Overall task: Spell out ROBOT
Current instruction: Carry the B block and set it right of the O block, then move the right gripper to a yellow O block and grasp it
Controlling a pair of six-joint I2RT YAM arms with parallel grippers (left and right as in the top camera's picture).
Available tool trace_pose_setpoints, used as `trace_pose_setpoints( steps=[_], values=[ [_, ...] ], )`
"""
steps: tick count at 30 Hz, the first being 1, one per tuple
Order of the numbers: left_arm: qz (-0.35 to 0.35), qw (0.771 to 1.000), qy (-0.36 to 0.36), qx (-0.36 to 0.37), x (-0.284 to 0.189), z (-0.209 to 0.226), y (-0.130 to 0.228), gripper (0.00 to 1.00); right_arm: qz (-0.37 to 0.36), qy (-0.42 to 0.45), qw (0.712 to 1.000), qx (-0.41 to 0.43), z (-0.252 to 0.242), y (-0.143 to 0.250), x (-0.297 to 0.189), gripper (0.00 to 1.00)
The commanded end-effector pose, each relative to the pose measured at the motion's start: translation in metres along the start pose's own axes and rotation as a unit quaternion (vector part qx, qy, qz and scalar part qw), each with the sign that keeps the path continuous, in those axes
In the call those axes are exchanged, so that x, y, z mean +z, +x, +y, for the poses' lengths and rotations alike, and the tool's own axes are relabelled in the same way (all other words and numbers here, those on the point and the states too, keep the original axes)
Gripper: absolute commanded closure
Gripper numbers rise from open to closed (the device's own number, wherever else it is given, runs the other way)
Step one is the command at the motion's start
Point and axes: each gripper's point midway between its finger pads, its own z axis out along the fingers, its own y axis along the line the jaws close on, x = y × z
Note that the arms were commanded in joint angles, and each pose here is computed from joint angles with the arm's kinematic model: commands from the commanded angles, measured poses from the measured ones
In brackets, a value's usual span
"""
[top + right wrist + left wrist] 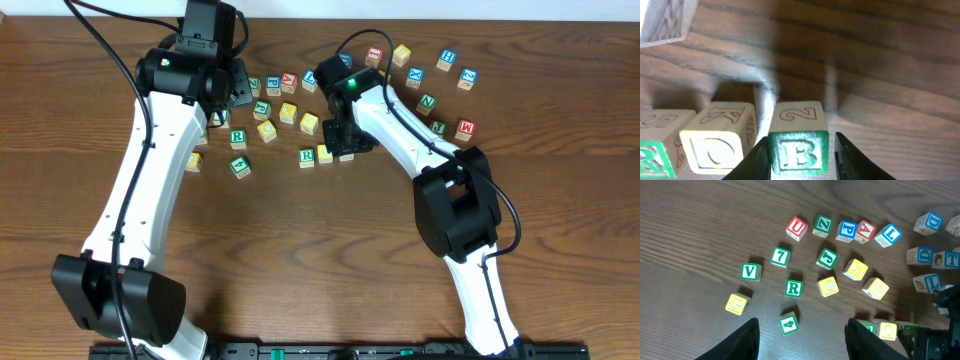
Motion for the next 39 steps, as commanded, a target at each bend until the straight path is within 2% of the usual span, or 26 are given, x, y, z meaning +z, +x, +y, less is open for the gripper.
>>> trace_pose_setpoints(
  steps=[1,6,11,18,24,30,39],
  values=[
    [-0.005,1.0,0.0,0.0,-0.004,0.002,-0.003,0.45,-0.005,-0.005,1.0,0.011,-0.001,-0.006,-0.015,0.67],
    [-0.006,1.0,0.0,0.0,-0.004,0.002,-0.003,0.46,-0.03,-0.013,0.999,0.026,-0.01,-0.026,-0.052,0.65],
    [-0.005,1.0,0.0,0.0,-0.004,0.002,-0.003,0.45,-0.076,-0.028,0.996,0.036,-0.013,-0.05,-0.083,0.58],
    [-0.006,1.0,0.0,0.0,-0.004,0.002,-0.003,0.46,-0.153,-0.016,0.986,0.065,-0.038,-0.091,-0.1,0.54],
    [-0.006,1.0,0.0,0.0,-0.004,0.002,-0.003,0.46,-0.234,-0.046,0.959,0.155,-0.071,-0.141,-0.112,0.51],
    [-0.006,1.0,0.0,0.0,-0.004,0.002,-0.003,0.46,-0.255,-0.044,0.945,0.198,-0.085,-0.162,-0.089,0.5],
    [-0.005,1.0,0.0,0.0,-0.004,0.002,-0.002,0.46,-0.237,-0.04,0.938,0.249,-0.095,-0.17,-0.037,0.53]
  ],
)
